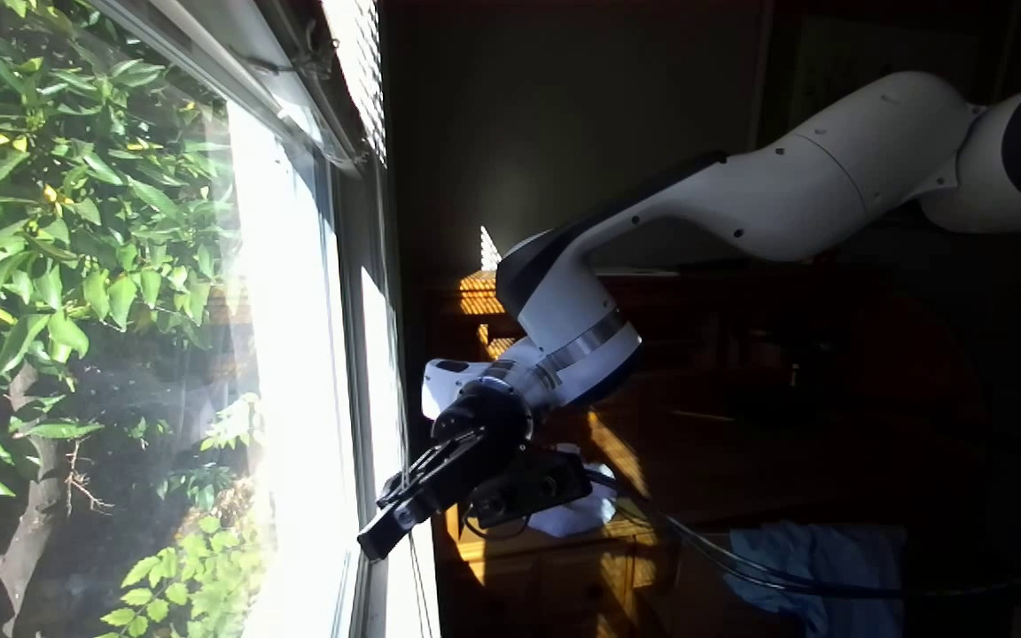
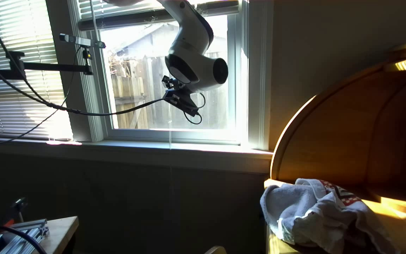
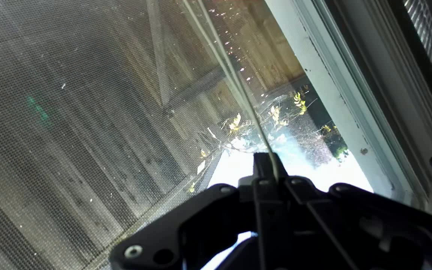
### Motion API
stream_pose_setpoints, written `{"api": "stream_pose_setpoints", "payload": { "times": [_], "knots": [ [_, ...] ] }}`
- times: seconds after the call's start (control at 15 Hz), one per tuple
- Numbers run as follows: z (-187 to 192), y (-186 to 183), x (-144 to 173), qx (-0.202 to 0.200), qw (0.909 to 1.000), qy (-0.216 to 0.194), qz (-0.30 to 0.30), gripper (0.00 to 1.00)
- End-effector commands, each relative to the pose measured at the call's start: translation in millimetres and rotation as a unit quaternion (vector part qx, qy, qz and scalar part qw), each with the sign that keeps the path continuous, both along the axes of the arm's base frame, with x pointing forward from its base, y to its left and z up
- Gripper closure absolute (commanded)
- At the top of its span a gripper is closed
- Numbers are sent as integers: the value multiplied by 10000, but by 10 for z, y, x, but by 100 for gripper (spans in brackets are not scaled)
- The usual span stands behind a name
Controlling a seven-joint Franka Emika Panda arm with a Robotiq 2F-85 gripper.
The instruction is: Close the curtain
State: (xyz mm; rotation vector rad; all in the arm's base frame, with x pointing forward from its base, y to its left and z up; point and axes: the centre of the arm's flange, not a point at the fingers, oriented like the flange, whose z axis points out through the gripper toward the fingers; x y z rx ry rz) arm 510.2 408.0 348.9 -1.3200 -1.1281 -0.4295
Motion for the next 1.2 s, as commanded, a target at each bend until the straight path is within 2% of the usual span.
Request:
{"api": "stream_pose_setpoints", "payload": {
  "times": [0.0, 0.67, 1.13],
  "knots": [
    [-215, 144, -147, -20, 9988, 489, 91, 100],
    [-681, 487, -472, 344, 9902, 1303, 379, 100],
    [-266, 235, -279, 185, 9966, 791, 113, 100]
  ]
}}
